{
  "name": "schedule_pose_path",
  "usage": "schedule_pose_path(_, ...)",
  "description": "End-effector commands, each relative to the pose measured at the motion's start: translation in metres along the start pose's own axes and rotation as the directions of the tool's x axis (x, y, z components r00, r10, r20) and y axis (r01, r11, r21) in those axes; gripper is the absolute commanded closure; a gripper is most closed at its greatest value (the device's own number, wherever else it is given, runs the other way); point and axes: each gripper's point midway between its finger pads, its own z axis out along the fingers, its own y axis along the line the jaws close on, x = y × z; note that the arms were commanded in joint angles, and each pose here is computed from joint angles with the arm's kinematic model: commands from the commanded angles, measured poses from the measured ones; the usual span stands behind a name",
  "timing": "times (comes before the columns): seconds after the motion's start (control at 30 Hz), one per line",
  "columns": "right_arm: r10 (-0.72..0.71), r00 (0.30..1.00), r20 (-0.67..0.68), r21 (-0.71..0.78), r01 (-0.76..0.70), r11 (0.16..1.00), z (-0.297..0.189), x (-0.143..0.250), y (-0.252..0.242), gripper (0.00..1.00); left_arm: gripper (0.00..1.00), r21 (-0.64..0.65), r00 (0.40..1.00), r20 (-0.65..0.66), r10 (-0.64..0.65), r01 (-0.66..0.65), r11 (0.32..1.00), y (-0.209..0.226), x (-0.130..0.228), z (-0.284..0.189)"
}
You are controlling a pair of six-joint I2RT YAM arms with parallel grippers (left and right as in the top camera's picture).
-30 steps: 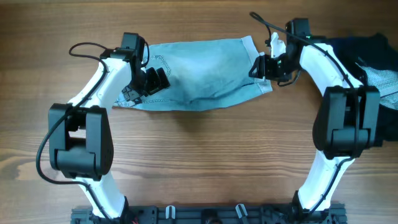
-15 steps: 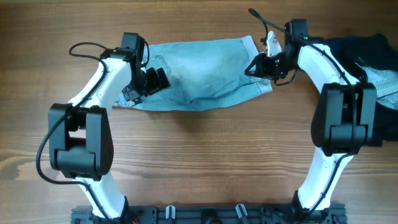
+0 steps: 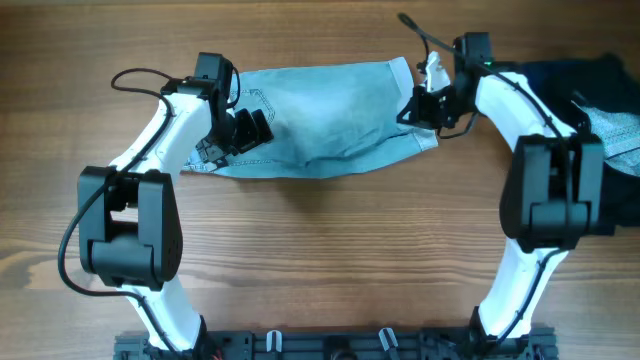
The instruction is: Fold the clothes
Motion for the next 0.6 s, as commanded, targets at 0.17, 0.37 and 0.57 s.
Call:
schedule_pose_path(0.17, -0.038, 0.99, 0.134, 0.074, 0.028, 0.997, -0.095, -0.001, 0.039, 0.96, 0.0, -0.033, 1.0, -0.004, 0.011, -0.011, 0.999, 0.008, 0.001, 0.006)
schedule_pose_path(0.37, 0.063, 0.996, 0.056, 0.177, -0.072, 0.982, -0.096, 0.023, 0.018, 0.96, 0.0, -0.04, 1.0, -0.013, 0.008, -0.009, 0.999, 0.01, 0.003, 0.006)
schedule_pose_path(0.57, 0.133, 0.989, 0.061, 0.342, -0.146, 0.928, -0.105, 0.032, -0.013, 0.95, 0.0, -0.083, 0.994, -0.1, 0.037, -0.045, 0.995, 0.022, 0.024, 0.002)
